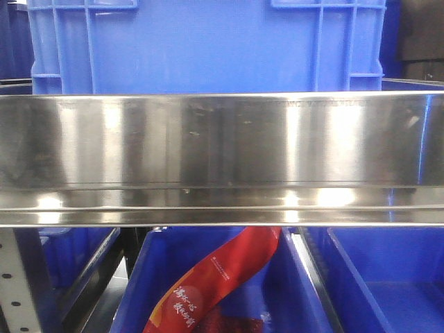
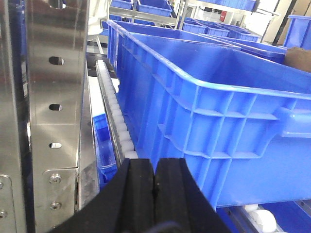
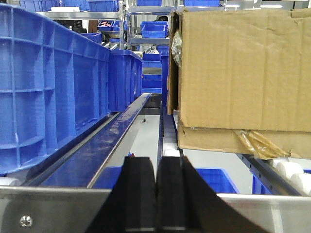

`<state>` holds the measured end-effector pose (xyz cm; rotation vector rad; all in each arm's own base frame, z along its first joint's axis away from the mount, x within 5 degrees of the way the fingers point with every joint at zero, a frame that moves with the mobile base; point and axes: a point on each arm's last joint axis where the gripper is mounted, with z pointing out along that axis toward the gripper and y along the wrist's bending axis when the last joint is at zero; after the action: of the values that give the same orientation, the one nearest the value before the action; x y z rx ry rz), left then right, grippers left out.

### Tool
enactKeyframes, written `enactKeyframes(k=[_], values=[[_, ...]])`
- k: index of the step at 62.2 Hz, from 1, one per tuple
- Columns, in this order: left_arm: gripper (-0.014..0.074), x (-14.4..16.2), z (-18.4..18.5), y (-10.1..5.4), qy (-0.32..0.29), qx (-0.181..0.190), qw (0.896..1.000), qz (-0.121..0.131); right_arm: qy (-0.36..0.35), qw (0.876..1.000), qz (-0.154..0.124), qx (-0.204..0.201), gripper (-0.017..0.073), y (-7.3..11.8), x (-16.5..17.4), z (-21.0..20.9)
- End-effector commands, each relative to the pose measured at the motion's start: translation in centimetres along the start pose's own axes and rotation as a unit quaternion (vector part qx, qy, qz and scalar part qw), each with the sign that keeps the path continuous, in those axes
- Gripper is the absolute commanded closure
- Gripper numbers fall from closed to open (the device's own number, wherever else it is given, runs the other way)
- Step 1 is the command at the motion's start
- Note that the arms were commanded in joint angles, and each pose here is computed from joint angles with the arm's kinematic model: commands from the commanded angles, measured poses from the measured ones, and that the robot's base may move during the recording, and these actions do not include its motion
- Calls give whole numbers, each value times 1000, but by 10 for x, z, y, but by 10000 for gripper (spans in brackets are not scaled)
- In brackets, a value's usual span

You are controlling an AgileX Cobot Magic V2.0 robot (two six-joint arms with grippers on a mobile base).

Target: Grab PVC pipe and place in blue bin

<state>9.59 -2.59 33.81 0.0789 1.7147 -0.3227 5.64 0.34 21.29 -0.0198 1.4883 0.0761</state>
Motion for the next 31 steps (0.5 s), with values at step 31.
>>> enactKeyframes(k=[31], values=[[704, 32, -11, 10, -100, -15, 993, 67, -7, 1000, -2, 3, 727, 0, -1, 0]])
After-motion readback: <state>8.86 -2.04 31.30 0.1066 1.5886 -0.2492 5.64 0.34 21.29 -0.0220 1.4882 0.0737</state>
